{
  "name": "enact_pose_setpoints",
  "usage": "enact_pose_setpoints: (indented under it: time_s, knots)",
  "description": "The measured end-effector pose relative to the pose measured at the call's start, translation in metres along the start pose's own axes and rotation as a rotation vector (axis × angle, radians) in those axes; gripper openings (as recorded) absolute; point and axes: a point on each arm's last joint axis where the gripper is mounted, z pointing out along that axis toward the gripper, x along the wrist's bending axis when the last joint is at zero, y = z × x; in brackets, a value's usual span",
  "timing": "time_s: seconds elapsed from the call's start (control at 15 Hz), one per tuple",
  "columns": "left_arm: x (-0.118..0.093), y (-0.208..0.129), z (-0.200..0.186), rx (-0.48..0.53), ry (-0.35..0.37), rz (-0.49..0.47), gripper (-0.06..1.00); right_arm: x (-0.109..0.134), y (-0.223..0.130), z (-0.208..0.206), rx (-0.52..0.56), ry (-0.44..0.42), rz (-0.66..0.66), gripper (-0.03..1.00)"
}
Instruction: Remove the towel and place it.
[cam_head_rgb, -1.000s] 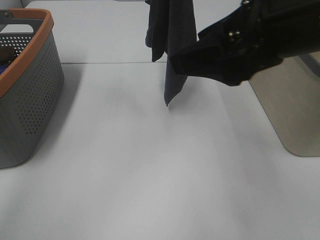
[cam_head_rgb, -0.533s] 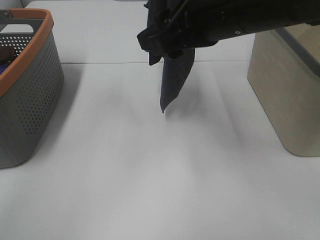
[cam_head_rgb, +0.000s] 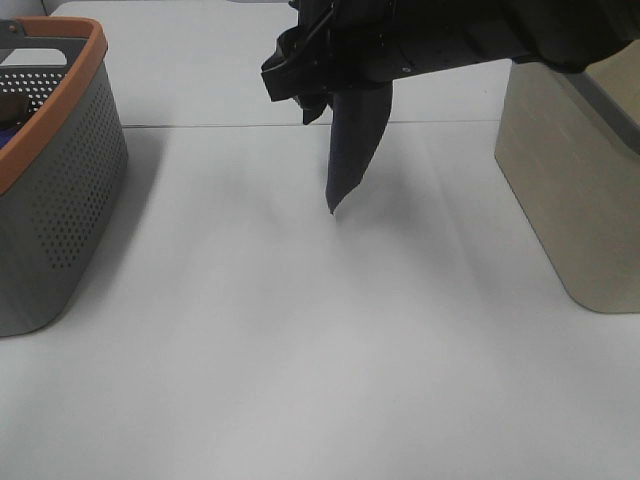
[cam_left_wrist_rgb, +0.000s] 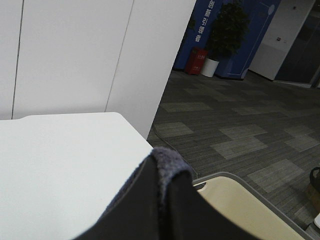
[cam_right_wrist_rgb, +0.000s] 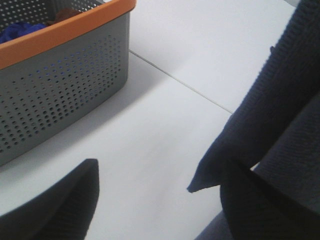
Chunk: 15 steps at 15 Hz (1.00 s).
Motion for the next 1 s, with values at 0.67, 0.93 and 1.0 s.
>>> enact_pose_setpoints:
  time_s: [0.67,0.93,1.0]
  knots:
    - [0.000,0.000,0.000,0.003,0.000,0.000,0.00,-0.010,-0.028,0.037,0.002,-0.157,0.122,0.74]
    - [0.000,-0.001,0.000,0.016,0.001,0.000,0.00,-0.012,-0.041,0.050,0.016,-0.201,0.124,0.74]
    - [0.000,-0.002,0.000,0.017,0.001,0.000,0.00,-0.014,-0.043,0.051,0.009,-0.225,0.142,0.74]
